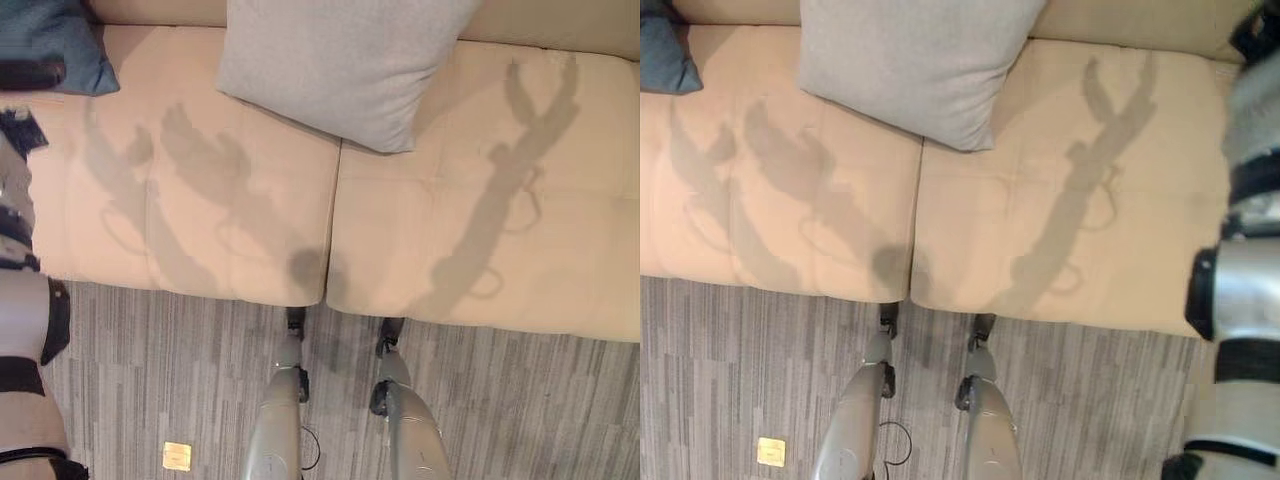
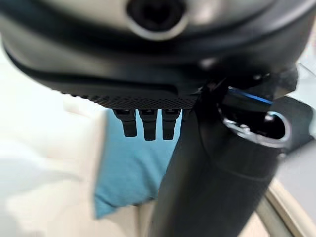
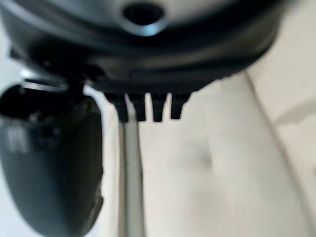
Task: Pick up all the scattered cushions and arrange them neatly on the sofa.
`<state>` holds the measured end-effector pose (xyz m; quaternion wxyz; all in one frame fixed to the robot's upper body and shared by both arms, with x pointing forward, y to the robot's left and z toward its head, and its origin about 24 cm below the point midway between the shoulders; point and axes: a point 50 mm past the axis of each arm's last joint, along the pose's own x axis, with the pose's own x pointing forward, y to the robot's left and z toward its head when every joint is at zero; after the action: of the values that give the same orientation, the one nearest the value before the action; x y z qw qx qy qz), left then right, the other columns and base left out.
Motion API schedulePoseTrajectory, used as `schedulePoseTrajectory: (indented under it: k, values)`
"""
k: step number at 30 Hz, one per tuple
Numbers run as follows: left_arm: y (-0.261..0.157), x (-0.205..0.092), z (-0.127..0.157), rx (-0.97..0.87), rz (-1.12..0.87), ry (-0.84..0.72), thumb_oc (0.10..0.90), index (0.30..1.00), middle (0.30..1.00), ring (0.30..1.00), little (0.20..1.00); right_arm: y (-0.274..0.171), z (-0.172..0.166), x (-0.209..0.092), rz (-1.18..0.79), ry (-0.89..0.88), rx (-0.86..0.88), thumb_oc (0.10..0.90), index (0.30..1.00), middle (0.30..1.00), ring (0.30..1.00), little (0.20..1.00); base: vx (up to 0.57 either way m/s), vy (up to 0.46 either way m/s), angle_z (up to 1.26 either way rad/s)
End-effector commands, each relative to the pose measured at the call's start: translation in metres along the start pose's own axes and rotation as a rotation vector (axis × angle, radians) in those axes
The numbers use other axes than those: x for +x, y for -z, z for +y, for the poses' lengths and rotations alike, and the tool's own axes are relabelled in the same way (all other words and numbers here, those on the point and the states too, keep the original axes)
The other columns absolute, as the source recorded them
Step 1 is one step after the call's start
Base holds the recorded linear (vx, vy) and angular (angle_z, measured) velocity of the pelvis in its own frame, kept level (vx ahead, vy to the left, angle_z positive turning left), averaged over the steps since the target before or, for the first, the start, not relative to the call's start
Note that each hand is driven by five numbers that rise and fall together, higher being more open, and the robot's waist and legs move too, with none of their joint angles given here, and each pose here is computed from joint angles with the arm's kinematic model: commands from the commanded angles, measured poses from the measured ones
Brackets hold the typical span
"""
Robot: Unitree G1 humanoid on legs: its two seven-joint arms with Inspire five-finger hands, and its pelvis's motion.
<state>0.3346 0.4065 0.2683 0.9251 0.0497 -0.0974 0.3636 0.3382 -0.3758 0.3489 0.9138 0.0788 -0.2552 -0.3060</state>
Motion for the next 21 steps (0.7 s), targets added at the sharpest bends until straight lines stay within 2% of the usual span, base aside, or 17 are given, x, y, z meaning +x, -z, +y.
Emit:
schedulePoseTrajectory:
  k: [1, 2, 3, 4, 5, 7, 8, 9, 10, 11, 12, 13, 15, 18, 21]
  values:
    - [0.031, -0.009, 0.042, 0.237, -0.022, -0.042, 0.8, 0.9, 0.9, 0.9, 0.9, 0.032, -0.055, -0.016, 0.004, -0.033, -0.372, 0.8, 0.9, 0.9, 0.9, 0.9, 0.11, -0.065, 0.05]
    - [0.079, -0.027, 0.049, 0.273, 0.057, 0.02, 0.8, 0.9, 0.9, 0.9, 0.9, 0.068, -0.096, -0.039, 0.111, -0.041, -0.553, 0.8, 0.9, 0.9, 0.9, 0.9, 0.06, -0.046, 0.05]
    - [0.081, -0.029, 0.05, 0.28, 0.06, 0.022, 0.8, 0.9, 0.9, 0.9, 0.9, 0.071, -0.098, -0.041, 0.117, -0.041, -0.557, 0.8, 0.9, 0.9, 0.9, 0.9, 0.08, -0.042, 0.01]
    - [0.11, -0.044, 0.061, 0.311, 0.126, 0.035, 0.8, 0.9, 0.9, 0.9, 0.9, 0.092, -0.117, -0.059, 0.183, -0.057, -0.623, 0.8, 0.9, 0.9, 0.9, 0.9, 0.08, -0.017, -0.02]
    - [0.171, -0.08, 0.076, 0.329, 0.309, 0.057, 0.8, 0.9, 0.9, 0.9, 0.9, 0.121, -0.147, -0.091, 0.278, -0.037, -0.63, 0.8, 0.9, 0.9, 0.9, 0.9, 0.13, -0.019, 0.02]
    - [0.22, -0.124, 0.092, 0.341, 0.478, 0.065, 0.8, 0.9, 0.9, 0.9, 0.9, 0.145, -0.175, -0.123, 0.393, -0.033, -0.723, 0.8, 0.9, 0.9, 0.9, 0.9, 0.08, -0.009, 0.03]
    - [0.221, -0.124, 0.092, 0.342, 0.479, 0.066, 0.8, 0.9, 0.9, 0.9, 0.9, 0.145, -0.176, -0.124, 0.394, -0.033, -0.725, 0.8, 0.9, 0.9, 0.9, 0.9, 0.04, 0.012, -0.04]
    - [0.272, -0.184, 0.104, 0.399, 0.707, 0.091, 0.8, 0.9, 0.9, 0.9, 0.9, 0.168, -0.201, -0.156, 0.52, 0.015, -0.764, 0.8, 0.9, 0.9, 0.9, 0.9, 0.0, 0.0, 0.0]
    - [0.291, -0.213, 0.111, 0.433, 0.81, 0.102, 0.8, 0.9, 0.9, 0.9, 0.9, 0.174, -0.21, -0.168, 0.556, 0.028, -0.796, 0.8, 0.9, 0.9, 0.9, 0.9, 0.03, 0.026, -0.02]
    - [0.291, -0.213, 0.11, 0.433, 0.81, 0.103, 0.8, 0.9, 0.9, 0.9, 0.9, 0.174, -0.21, -0.168, 0.556, 0.029, -0.796, 0.8, 0.9, 0.9, 0.9, 0.9, 0.03, 0.018, -0.03]
    - [0.312, -0.256, 0.122, 0.505, 0.96, 0.141, 0.8, 0.9, 0.9, 0.9, 0.9, 0.181, -0.228, -0.187, 0.646, 0.019, -0.92, 0.8, 0.9, 0.9, 0.9, 0.9, 0.03, 0.009, -0.07]
    - [0.312, -0.257, 0.122, 0.507, 0.962, 0.142, 0.8, 0.9, 0.9, 0.9, 0.9, 0.181, -0.228, -0.188, 0.646, 0.019, -0.923, 0.8, 0.9, 0.9, 0.9, 0.9, 0.04, 0.0, -0.07]
    - [0.329, -0.302, 0.124, 0.579, 1.089, 0.187, 0.8, 0.9, 0.9, 0.9, 0.9, 0.194, -0.24, -0.212, 0.733, 0.011, -1.022, 0.8, 0.9, 0.9, 0.9, 0.9, 0.03, -0.021, -0.03]
    - [0.343, -0.358, 0.122, 0.808, 1.215, 0.409, 0.8, 0.9, 0.9, 0.9, 0.9, 0.22, -0.244, -0.256, 0.877, -0.098, -1.13, 0.8, 0.9, 0.9, 0.9, 0.9, 0.02, -0.025, 0.01]
    - [0.349, -0.399, 0.12, 0.866, 1.33, 0.544, 0.8, 0.9, 0.9, 0.9, 0.9, 0.246, -0.246, -0.307, 1.066, -0.128, -1.111, 0.8, 0.9, 0.9, 0.9, 0.9, 0.0, -0.042, -0.03]
